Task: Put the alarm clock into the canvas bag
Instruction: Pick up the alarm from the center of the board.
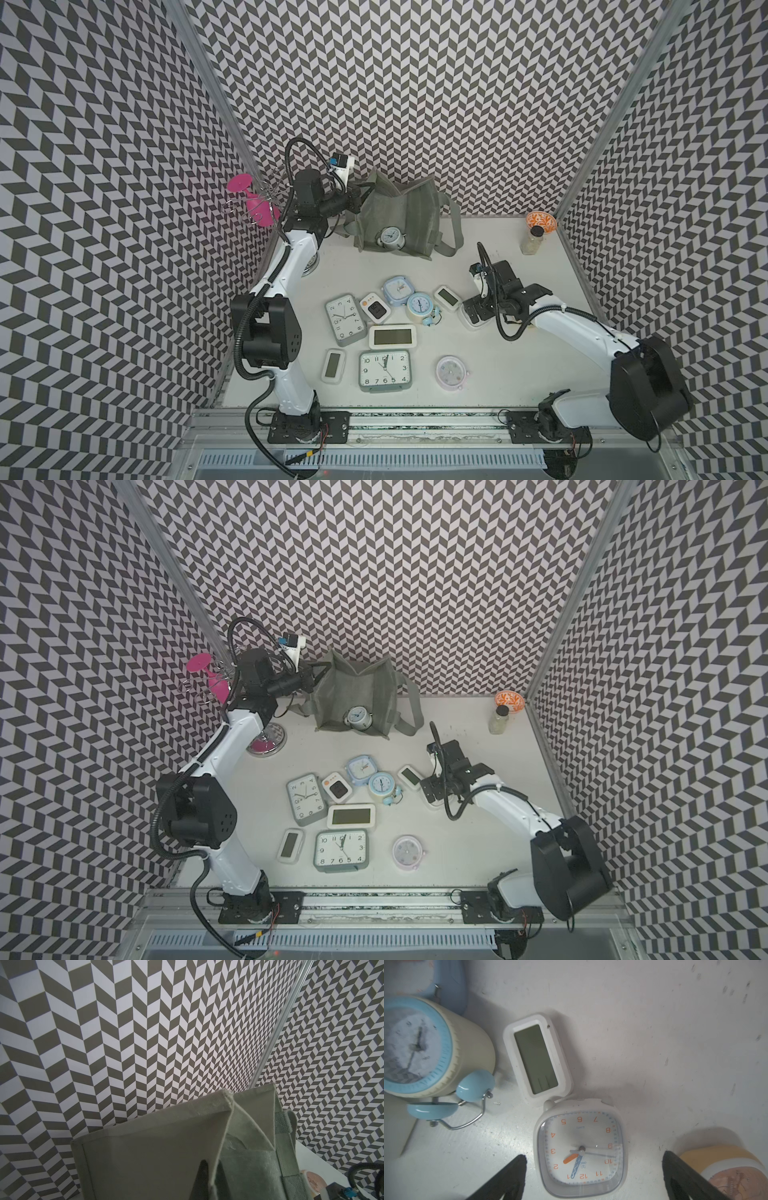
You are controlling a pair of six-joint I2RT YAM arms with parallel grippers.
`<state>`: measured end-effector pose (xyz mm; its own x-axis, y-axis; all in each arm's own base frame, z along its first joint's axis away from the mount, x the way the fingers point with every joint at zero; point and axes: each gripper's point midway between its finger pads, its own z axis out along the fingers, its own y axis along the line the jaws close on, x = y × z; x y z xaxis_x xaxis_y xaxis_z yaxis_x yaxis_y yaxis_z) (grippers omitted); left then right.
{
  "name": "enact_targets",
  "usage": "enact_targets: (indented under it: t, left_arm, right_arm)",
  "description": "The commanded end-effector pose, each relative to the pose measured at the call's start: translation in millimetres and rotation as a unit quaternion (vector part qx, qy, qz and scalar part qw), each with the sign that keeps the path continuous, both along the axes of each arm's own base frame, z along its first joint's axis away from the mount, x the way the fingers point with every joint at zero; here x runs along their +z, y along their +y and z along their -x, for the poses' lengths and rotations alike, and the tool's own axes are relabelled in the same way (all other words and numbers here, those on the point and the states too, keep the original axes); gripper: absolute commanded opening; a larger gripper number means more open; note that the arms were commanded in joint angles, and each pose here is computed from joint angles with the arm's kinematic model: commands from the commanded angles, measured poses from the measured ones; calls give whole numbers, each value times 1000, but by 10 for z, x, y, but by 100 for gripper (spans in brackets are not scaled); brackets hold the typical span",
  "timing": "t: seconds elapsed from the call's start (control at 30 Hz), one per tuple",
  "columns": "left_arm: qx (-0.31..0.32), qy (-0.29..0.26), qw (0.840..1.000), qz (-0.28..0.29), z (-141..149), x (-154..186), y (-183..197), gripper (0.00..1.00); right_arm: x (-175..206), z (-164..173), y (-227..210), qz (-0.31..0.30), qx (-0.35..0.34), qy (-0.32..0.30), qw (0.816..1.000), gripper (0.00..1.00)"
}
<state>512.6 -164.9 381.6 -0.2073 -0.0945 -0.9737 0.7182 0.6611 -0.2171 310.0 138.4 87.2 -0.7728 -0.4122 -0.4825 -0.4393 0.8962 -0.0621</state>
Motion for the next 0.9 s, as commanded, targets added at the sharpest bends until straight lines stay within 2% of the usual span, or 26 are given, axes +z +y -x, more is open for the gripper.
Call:
enact_targets:
  t: [0.0,0.33,0.67,0.87]
  left_arm:
    - [-19,-40,999,14,100,279,-7,0]
    - [-19,-48,999,14,142,309,57,0]
    - [-23,-42,999,19,115,259,46,0]
    - [-25,-39,999,19,112,237,35,0]
  right_arm:
    - [21,-33,124,-10,32,8,999,99]
    - [-211,-40,156,-3,44,52,998,99]
    - [-400,-17,89,17,28,79,996,100]
    - [-430,21,90,18,29,92,995,81]
